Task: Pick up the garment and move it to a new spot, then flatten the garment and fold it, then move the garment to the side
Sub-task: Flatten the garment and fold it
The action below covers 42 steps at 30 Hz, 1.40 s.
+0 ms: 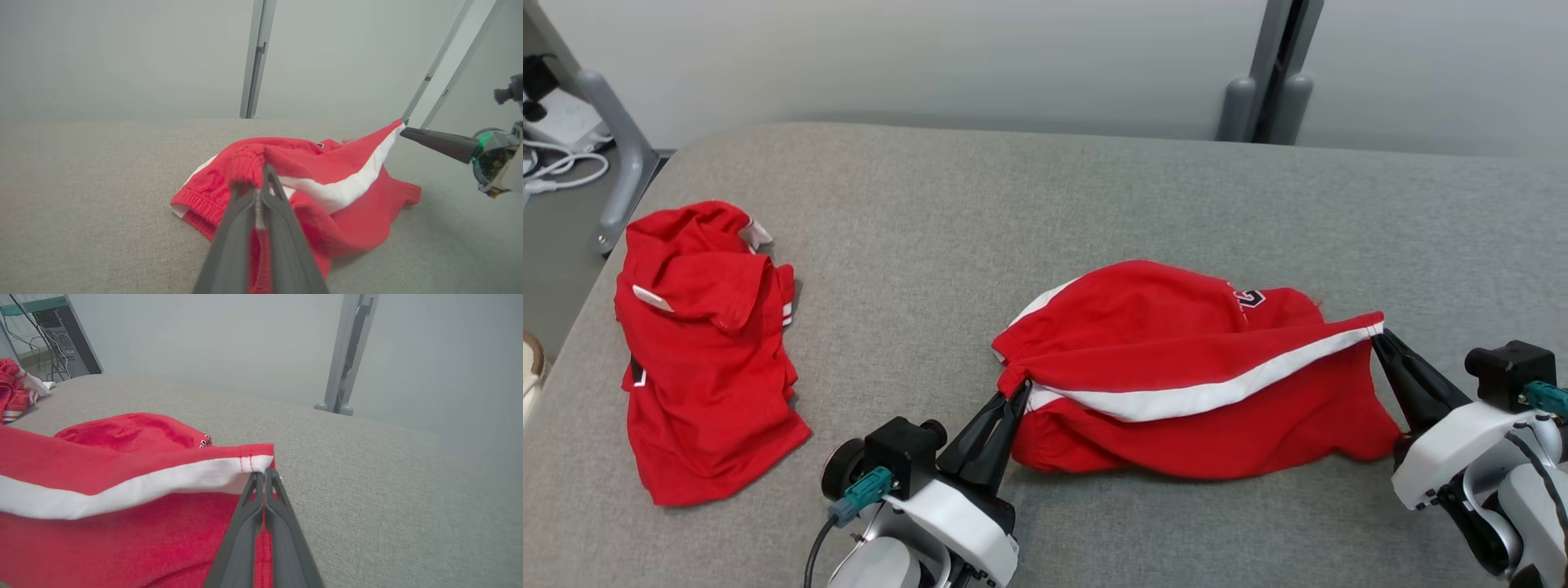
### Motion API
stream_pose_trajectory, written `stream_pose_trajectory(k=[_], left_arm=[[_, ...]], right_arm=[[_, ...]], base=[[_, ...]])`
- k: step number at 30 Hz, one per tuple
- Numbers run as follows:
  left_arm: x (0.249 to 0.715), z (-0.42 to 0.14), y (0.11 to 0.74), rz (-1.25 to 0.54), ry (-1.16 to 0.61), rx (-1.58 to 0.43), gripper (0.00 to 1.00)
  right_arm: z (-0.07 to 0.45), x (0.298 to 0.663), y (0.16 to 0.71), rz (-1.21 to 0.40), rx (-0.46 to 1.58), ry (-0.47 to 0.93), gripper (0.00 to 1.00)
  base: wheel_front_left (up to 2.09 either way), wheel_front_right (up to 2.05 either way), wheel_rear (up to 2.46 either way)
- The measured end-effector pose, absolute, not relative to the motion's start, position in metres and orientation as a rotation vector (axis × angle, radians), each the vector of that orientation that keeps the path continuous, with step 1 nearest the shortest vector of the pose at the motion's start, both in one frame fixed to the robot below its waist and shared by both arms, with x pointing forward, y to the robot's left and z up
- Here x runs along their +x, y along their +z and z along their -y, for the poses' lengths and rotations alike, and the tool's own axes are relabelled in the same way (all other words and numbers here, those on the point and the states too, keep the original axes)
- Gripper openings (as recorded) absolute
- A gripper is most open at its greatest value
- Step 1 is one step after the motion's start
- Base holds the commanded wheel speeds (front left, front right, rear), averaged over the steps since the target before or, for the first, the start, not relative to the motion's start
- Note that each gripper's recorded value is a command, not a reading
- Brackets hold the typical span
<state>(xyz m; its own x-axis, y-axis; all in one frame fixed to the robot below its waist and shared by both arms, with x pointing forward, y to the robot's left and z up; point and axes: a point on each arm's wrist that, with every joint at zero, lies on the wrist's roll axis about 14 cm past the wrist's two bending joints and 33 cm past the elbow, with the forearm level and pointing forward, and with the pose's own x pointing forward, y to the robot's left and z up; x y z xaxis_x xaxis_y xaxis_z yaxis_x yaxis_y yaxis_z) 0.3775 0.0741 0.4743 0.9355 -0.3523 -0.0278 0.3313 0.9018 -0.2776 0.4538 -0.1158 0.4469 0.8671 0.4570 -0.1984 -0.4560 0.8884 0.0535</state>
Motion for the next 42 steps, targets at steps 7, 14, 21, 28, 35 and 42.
stream_pose_trajectory(k=[7,14,21,28,35,42], left_arm=[[0.375,-0.069,0.496,-0.010,-0.375,-0.262,0.00],[0.376,-0.060,0.518,0.054,-0.424,-0.227,0.00],[0.386,-0.049,0.565,0.177,-0.518,-0.163,0.00],[0.411,-0.043,0.649,0.331,-0.602,-0.067,0.00],[0.429,-0.051,0.718,0.436,-0.602,0.011,0.00],[0.432,-0.054,0.754,0.488,-0.589,0.008,0.00]], right_arm=[[0.129,0.446,0.492,-0.065,0.006,0.438,0.00],[0.162,0.452,0.544,0.098,0.076,0.296,0.00],[0.175,0.450,0.584,0.223,0.113,0.224,0.00],[0.172,0.455,0.643,0.371,0.097,0.240,0.00],[0.175,0.456,0.707,0.516,0.117,0.245,0.00],[0.190,0.461,0.739,0.557,0.280,0.209,0.00]], base=[[0.00,0.00,0.00],[0.00,0.00,0.00],[0.00,0.00,0.00],[0.00,0.00,0.00],[0.00,0.00,0.00],[0.00,0.00,0.00]])
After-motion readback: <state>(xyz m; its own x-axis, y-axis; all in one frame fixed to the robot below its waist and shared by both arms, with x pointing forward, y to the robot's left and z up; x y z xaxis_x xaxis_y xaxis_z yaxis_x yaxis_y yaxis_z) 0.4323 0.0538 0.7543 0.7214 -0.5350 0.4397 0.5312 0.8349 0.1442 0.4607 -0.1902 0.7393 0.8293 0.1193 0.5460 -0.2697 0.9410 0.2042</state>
